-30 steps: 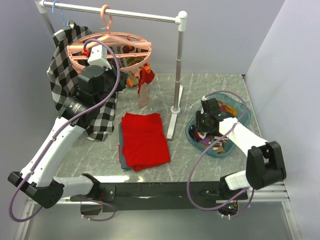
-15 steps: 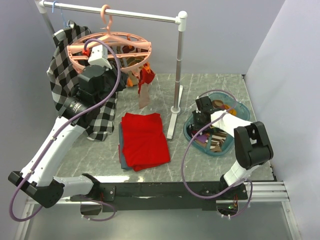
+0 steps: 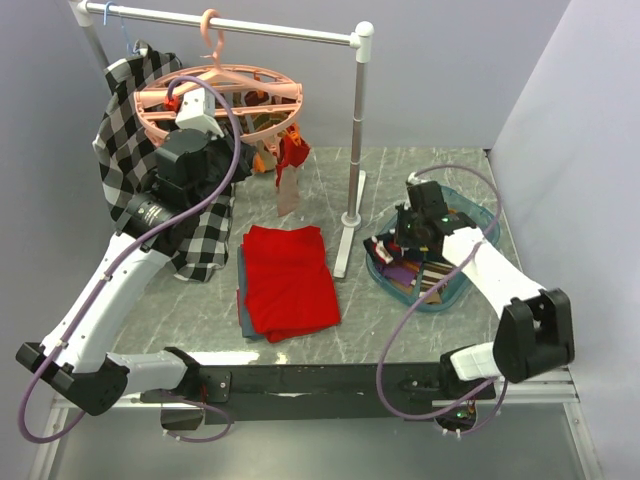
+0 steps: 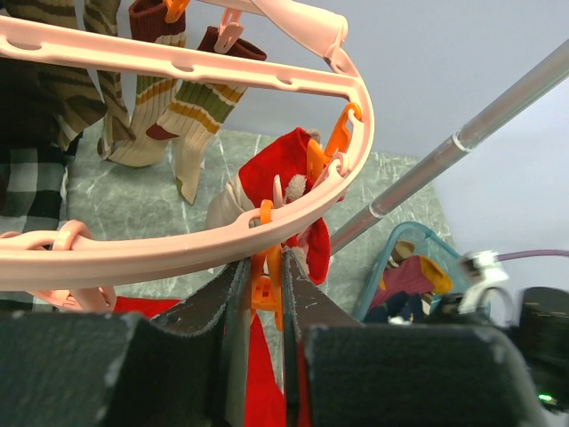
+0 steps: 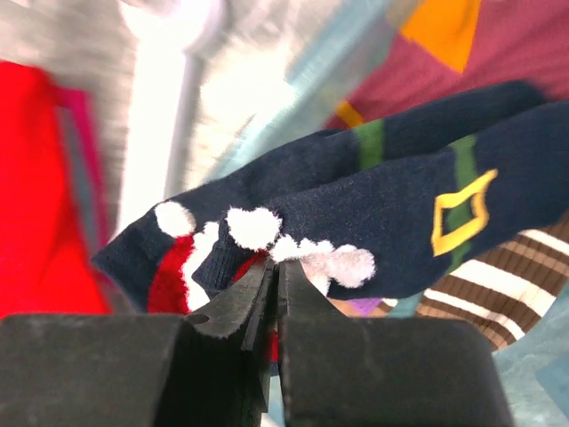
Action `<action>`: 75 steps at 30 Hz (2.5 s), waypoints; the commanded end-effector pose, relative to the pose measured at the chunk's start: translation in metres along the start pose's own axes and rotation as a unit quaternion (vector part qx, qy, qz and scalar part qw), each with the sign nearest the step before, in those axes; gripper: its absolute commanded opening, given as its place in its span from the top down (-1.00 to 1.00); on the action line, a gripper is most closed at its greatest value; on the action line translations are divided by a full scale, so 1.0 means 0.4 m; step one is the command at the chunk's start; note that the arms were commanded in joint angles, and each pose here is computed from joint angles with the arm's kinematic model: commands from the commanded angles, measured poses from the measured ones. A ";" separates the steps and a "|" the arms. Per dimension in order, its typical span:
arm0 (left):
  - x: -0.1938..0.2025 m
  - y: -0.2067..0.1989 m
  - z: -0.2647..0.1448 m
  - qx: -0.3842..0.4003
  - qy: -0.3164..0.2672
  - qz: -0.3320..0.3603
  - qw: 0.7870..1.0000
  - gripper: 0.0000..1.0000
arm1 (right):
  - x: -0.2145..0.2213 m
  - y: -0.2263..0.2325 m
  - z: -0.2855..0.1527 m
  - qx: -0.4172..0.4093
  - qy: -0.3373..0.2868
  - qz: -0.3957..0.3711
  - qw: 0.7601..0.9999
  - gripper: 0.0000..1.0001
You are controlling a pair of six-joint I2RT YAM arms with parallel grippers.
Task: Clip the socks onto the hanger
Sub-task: Pick up the sock from the bin, then clamp the sock onto the hanger.
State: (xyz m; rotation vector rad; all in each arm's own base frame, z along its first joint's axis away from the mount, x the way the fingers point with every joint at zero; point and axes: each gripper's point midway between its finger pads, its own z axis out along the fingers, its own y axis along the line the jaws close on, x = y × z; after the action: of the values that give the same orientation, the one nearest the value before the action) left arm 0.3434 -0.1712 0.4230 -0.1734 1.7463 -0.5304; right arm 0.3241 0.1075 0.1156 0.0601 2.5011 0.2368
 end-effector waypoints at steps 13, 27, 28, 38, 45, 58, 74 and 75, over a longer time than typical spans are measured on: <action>-0.061 -0.028 -0.023 0.026 -0.034 0.001 0.999 0.66 | 0.017 0.013 -0.012 -0.036 0.005 0.031 0.999 0.50; -0.060 -0.038 -0.033 0.039 -0.032 -0.006 0.999 0.66 | -0.086 0.046 -0.159 -0.062 -0.061 0.027 0.996 1.00; -0.060 -0.041 -0.033 0.041 -0.031 -0.007 0.999 0.66 | -0.121 0.061 -0.193 -0.071 -0.081 0.028 0.994 1.00; -0.055 -0.043 -0.030 0.045 -0.032 -0.008 0.998 0.66 | -0.235 0.285 -0.413 -0.260 -0.152 0.040 0.953 1.00; -0.053 -0.043 -0.027 0.048 -0.036 -0.012 0.998 0.66 | -0.237 0.565 -0.551 -0.449 -0.142 0.058 0.880 1.00; -0.036 -0.032 -0.029 0.052 -0.046 -0.021 0.997 0.65 | -0.259 0.777 -0.529 -0.544 -0.071 0.220 0.807 1.00; -0.038 -0.037 -0.041 0.073 -0.069 -0.020 0.995 0.62 | -0.291 0.834 -0.425 -0.530 -0.016 0.315 0.787 1.00; -0.036 -0.036 -0.041 0.074 -0.069 -0.018 0.995 0.61 | -0.296 0.832 -0.423 -0.530 -0.017 0.319 0.786 1.00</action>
State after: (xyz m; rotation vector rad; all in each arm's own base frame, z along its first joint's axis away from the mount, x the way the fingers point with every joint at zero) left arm 0.3363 -0.1749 0.4200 -0.1465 1.6523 -0.6059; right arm 0.3122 0.3956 0.3333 0.4236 2.0095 1.7284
